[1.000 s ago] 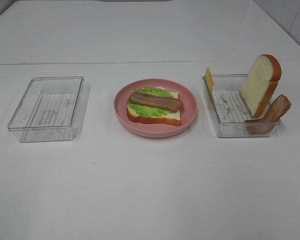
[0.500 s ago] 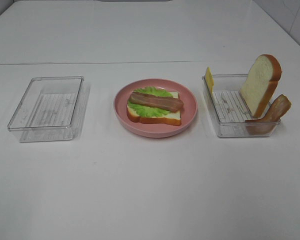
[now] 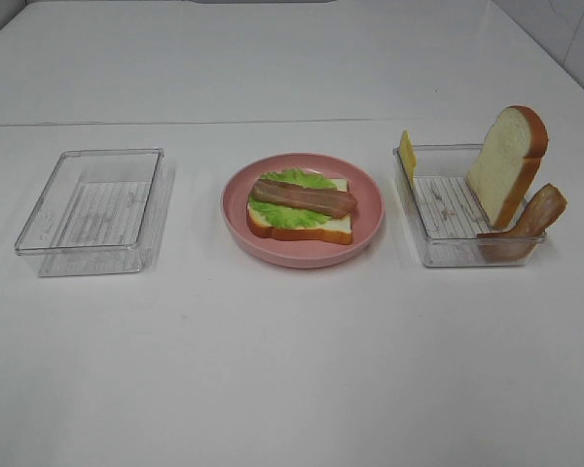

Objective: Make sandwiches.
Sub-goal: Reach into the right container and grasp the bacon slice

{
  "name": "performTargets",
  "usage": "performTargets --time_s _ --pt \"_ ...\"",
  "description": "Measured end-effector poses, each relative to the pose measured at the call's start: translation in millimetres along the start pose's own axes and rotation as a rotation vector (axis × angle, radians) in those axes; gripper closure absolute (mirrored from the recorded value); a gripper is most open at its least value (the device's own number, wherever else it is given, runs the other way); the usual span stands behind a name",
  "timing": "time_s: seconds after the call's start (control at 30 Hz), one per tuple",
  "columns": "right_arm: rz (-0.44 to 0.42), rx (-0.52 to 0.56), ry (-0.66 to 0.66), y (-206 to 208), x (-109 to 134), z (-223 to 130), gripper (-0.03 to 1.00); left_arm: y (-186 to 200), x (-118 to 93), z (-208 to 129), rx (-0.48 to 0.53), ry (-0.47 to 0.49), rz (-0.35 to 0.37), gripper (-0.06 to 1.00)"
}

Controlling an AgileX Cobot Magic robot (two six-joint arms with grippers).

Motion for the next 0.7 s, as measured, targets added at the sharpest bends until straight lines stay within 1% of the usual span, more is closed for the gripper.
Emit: performTargets --time_s 0.03,0.1,0.13,0.17,0.2,0.23,0.27,0.3,0.33,0.37,0.4,0.43,0.5,0.57,0.6,0.67,0.7 --pt "0.0 0.0 0.0 0.0 0.0 0.0 0.01 0.0 0.0 0.0 0.0 0.0 0.0 -0.04" --pt "-0.029 0.17 0.03 -31.3 14.0 53.7 0.01 0.0 -0.1 0.0 0.0 0.0 -0.001 -0.04" --pt "-0.029 0.17 0.03 -31.3 14.0 53.7 0.01 0.0 -0.1 0.0 0.0 0.0 -0.001 -0.04" --pt "-0.037 0.204 0.037 -41.6 17.3 68.5 0.01 0.0 -0.1 0.0 0.0 0.0 -0.001 -0.04" --pt "-0.047 0.248 0.049 -61.8 23.5 96.2 0.01 0.0 -0.1 0.0 0.0 0.0 -0.001 -0.04" --pt "-0.047 0.248 0.049 -61.8 23.5 96.2 0.01 0.0 -0.1 0.0 0.0 0.0 -0.001 -0.04" --pt "-0.053 0.278 0.05 -74.9 26.0 108.2 0.01 0.0 -0.1 0.0 0.0 0.0 -0.001 -0.04" --pt "-0.063 0.323 0.055 -97.1 29.7 126.4 0.01 0.0 -0.1 0.0 0.0 0.0 -0.001 -0.04" --pt "-0.063 0.323 0.055 -97.1 29.7 126.4 0.01 0.0 -0.1 0.0 0.0 0.0 -0.001 -0.04" --pt "-0.066 0.342 0.058 -108.6 31.4 135.0 0.01 0.0 -0.1 0.0 0.0 0.0 -0.001 -0.04" --pt "-0.072 0.367 0.06 -130.6 33.8 148.6 0.01 0.0 -0.1 0.0 0.0 0.0 -0.001 -0.04" --pt "-0.072 0.367 0.06 -130.6 33.8 148.6 0.01 0.0 -0.1 0.0 0.0 0.0 -0.001 -0.04" --pt "-0.071 0.369 0.07 -154.6 37.0 165.8 0.01 0.0 -0.1 0.0 0.0 0.0 -0.001 -0.04" --pt "-0.071 0.367 0.073 -160.4 37.3 169.4 0.01 0.0 -0.1 0.0 0.0 0.0 -0.001 -0.04" --pt "-0.071 0.366 0.063 -174.1 34.0 177.0 0.01 0.0 -0.1 0.0 0.0 0.0 -0.001 -0.04" --pt "-0.07 0.361 0.051 -180.0 30.8 181.5 0.01 0.0 -0.1 0.0 0.0 0.0 -0.001 -0.04" --pt "-0.066 0.357 0.022 -190.2 22.8 189.2 0.01 0.0 -0.1 0.0 0.0 0.0 -0.001 -0.04"
Point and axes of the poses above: a point on each arm's last joint axis where the gripper is mounted, y pointing back along that axis away from the gripper, x along the wrist's bending axis when the last joint is at zero, z = x × y, the point moved 1 cm from there along -y, pointing out along that axis toward the gripper, and after that the axes turned 12 degrees about -y, right-handed, at the moved point
